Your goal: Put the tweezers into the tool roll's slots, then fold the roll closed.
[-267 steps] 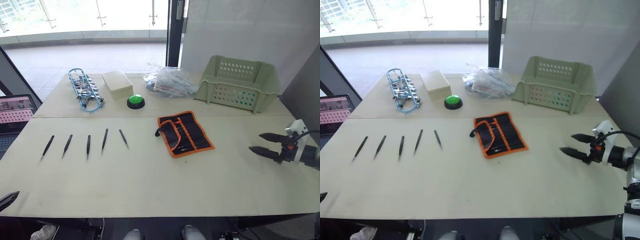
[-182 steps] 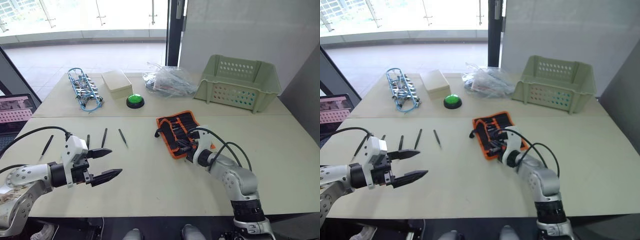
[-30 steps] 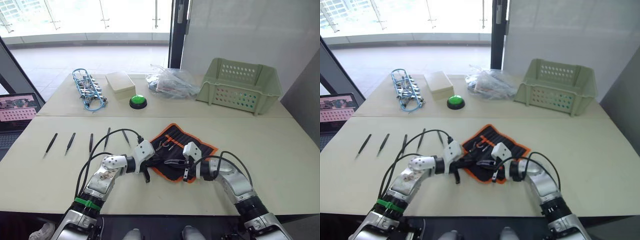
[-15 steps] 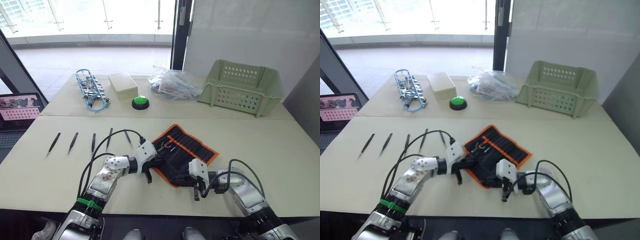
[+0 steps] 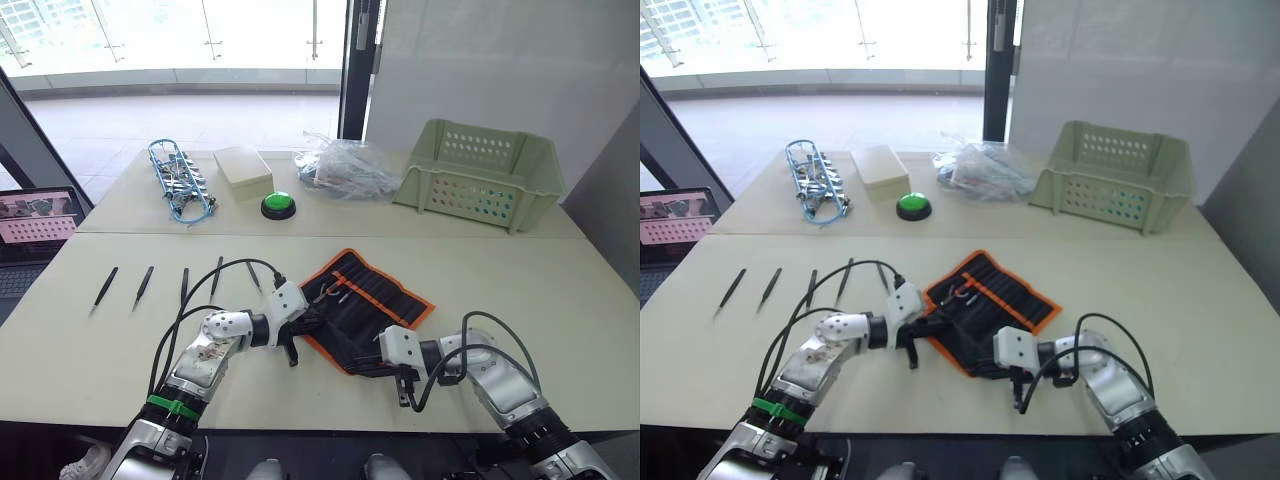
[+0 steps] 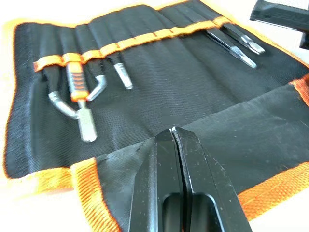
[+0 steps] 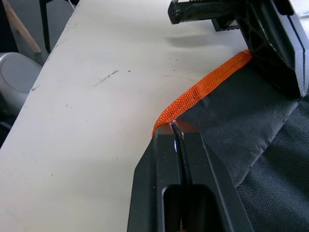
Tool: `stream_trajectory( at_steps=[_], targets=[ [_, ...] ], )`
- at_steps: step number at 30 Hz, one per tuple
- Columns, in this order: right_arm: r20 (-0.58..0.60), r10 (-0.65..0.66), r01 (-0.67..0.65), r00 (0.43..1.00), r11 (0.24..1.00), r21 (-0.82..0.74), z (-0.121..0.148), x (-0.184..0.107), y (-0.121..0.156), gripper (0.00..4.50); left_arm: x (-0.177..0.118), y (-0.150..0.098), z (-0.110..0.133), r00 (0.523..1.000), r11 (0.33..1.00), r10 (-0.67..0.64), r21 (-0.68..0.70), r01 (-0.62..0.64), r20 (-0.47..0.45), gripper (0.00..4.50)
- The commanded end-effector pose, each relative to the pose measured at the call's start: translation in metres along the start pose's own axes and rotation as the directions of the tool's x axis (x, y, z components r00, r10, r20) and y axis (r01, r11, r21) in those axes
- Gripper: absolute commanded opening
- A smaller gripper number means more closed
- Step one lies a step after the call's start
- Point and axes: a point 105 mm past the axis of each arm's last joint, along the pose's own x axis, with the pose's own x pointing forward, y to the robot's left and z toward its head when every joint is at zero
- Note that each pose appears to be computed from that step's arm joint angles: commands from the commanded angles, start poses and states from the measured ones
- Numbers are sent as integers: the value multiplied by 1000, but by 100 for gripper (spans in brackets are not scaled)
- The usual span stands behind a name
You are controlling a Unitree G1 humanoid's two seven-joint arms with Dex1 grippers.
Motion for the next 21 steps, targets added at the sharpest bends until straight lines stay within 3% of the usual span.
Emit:
stream_trajectory(
  at_steps=[1, 4, 12, 15, 21],
  targets=[
    [-105, 82, -73, 991, 993, 89, -30, 13, 24, 0, -7, 9, 42, 983, 998, 49, 22, -53, 177, 2],
    [-126, 88, -78, 988, 993, 87, -34, 14, 26, 0, -7, 0, 43, 985, 996, 11, 83, -25, 170, 2],
    [-128, 73, -60, 989, 994, 96, -35, 17, 23, 0, -1, -31, 26, 987, 996, -83, 33, 79, 137, 2],
    [-150, 73, -57, 986, 992, 110, -38, 16, 23, 0, 1, -22, 3, 999, 997, -8, 71, 5, 50, 2],
    [-158, 70, -51, 985, 992, 117, -40, 15, 22, 0, -10, 5, -17, 993, 991, 116, 69, -115, -14, 2]
  ],
)
